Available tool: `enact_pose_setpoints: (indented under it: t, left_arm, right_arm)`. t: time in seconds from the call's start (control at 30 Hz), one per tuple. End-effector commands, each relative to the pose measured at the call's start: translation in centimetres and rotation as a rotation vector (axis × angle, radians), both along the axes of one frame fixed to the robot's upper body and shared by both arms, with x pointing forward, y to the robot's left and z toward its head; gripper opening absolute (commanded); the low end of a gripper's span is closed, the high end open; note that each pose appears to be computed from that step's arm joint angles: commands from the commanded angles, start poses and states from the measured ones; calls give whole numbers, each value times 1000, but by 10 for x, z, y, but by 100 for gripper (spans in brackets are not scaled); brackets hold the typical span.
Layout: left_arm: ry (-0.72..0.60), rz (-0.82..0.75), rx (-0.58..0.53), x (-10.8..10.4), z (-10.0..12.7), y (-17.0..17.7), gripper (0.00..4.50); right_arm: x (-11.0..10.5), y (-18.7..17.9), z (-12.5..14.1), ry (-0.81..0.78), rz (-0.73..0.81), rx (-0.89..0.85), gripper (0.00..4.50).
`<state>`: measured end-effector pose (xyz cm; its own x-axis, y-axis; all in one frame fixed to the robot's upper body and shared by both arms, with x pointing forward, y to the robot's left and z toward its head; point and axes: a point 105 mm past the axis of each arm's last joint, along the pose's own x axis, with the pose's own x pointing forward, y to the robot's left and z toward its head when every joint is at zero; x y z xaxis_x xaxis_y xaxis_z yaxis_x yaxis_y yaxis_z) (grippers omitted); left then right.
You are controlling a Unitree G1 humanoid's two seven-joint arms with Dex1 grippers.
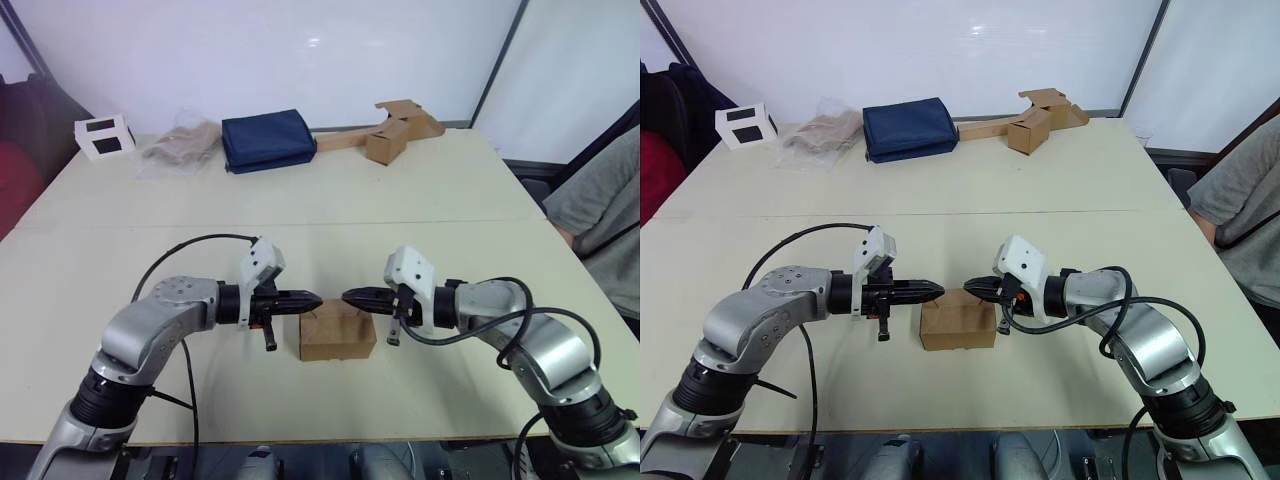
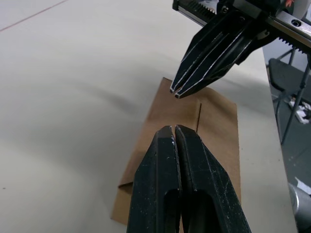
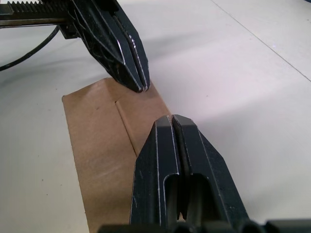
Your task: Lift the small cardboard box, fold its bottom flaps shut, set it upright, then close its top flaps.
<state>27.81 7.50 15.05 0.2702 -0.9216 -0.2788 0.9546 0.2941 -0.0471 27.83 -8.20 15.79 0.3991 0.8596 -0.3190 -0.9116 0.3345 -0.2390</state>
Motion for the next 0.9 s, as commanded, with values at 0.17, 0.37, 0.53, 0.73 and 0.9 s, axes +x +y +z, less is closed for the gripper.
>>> enact_pose_setpoints:
  t: [0.17, 0.37, 0.53, 0.73, 0.9]
  left_arm:
    - [-46, -17, 86, -4, -19, -6, 6]
    - [-39, -12, 90, -5, -25, -5, 6]
    - [-2, 24, 11, -7, -12, 3, 6]
    - [-11, 262, -138, 1, 23, 49, 6]
    - [67, 325, -23, -18, 7, 85, 6]
  right_arm:
    - [-9, 4, -14, -18, 43, -68, 0]
    - [-6, 0, -20, -23, 35, -99, 0]
    - [5, -4, 2, -53, -21, 23, 0]
    - [9, -35, 46, -9, -136, 286, 0]
    - [8, -72, 46, 53, -254, 283, 0]
